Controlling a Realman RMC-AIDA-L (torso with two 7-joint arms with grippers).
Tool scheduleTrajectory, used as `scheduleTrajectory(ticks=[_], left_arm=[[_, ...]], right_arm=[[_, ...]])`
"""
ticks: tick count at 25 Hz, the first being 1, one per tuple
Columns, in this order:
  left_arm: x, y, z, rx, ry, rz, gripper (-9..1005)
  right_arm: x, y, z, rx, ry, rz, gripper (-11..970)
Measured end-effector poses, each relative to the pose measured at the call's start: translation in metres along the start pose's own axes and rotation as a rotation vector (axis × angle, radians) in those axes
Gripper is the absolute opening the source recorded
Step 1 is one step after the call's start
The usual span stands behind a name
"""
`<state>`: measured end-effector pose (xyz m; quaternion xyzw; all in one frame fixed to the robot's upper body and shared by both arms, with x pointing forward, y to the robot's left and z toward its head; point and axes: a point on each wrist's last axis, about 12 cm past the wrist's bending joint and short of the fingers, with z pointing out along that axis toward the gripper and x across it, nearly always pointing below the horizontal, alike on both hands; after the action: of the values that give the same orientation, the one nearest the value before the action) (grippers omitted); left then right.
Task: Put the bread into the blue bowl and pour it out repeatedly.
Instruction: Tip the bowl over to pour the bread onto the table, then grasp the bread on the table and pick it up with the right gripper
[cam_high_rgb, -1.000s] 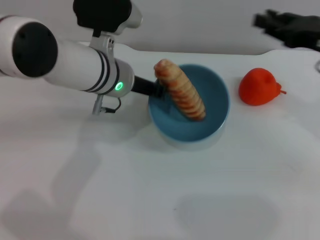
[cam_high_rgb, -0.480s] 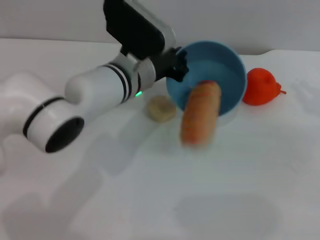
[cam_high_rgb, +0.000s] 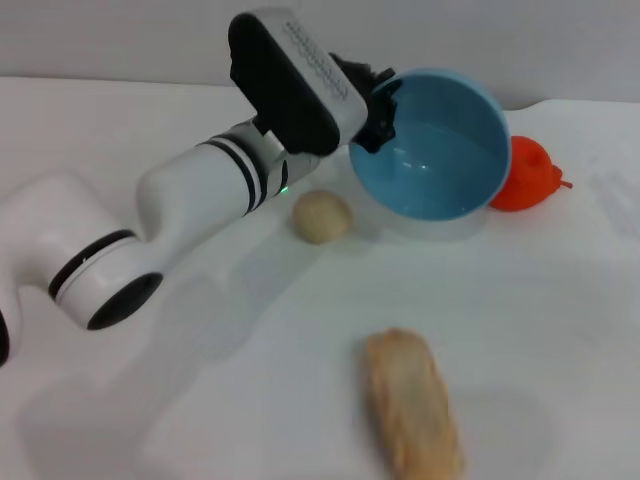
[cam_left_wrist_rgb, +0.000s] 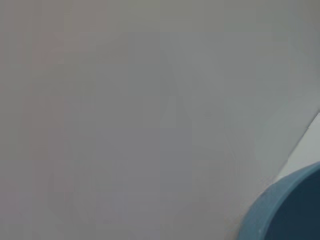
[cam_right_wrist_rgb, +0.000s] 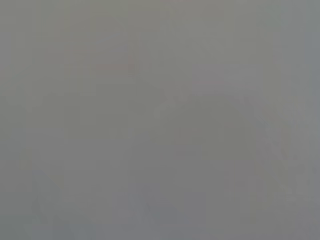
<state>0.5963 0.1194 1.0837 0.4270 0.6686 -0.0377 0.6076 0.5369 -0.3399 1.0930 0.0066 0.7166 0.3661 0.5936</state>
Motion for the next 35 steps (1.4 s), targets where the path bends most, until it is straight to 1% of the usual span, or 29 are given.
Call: scheduleTrajectory(ticks=[1, 3, 8, 11, 14, 17, 21, 23, 26, 28, 31, 33, 35], left_arm=[[0.001, -0.001, -0.002, -0.006, -0.033, 0.029, 17], [0.003, -0.001, -0.004, -0.019, -0.07, 0.034, 17], [0.006, 0.006, -0.006, -0.075, -0.08, -0.091, 17], [0.007, 0.011, -0.007, -0.104, -0.071, -0.176, 17], [0.006, 0.018, -0.009, -0.136, -0.045, -0.289, 17], [0.005, 0.032, -0.012, -0.163, 0.029, -0.386, 17], [0.004, 0.056, -0.022, -0.192, 0.126, -0.506, 16], [0.003, 0.065, -0.03, -0.207, 0.141, -0.548, 16], [0.002, 0.077, -0.044, -0.232, 0.157, -0.594, 16], [0.005, 0.084, -0.054, -0.242, 0.192, -0.628, 16], [0.01, 0.094, -0.065, -0.221, 0.3, -0.685, 16], [0.012, 0.099, -0.068, -0.191, 0.378, -0.723, 16], [0.014, 0.101, -0.071, -0.138, 0.474, -0.763, 16]], right_arm=[[0.0, 0.0, 0.0, 0.0, 0.0, 0.0, 417], [0.0, 0.0, 0.001, -0.002, 0.0, 0.0, 424], [0.001, 0.001, 0.002, -0.006, 0.01, -0.023, 444], [0.003, 0.005, 0.006, -0.034, 0.03, -0.075, 455], [0.008, 0.012, 0.013, -0.084, 0.098, -0.135, 467], [0.017, 0.023, 0.026, -0.163, 0.245, -0.147, 478], [0.028, 0.036, 0.045, -0.24, 0.463, -0.147, 493], [0.034, 0.043, 0.054, -0.261, 0.534, -0.153, 501], [0.046, 0.053, 0.065, -0.286, 0.625, -0.129, 507], [0.052, 0.058, 0.068, -0.289, 0.68, -0.092, 508], [0.055, 0.059, 0.067, -0.249, 0.763, -0.029, 506], [0.056, 0.057, 0.066, -0.203, 0.817, 0.004, 503], [0.058, 0.056, 0.065, -0.179, 0.865, 0.024, 500]])
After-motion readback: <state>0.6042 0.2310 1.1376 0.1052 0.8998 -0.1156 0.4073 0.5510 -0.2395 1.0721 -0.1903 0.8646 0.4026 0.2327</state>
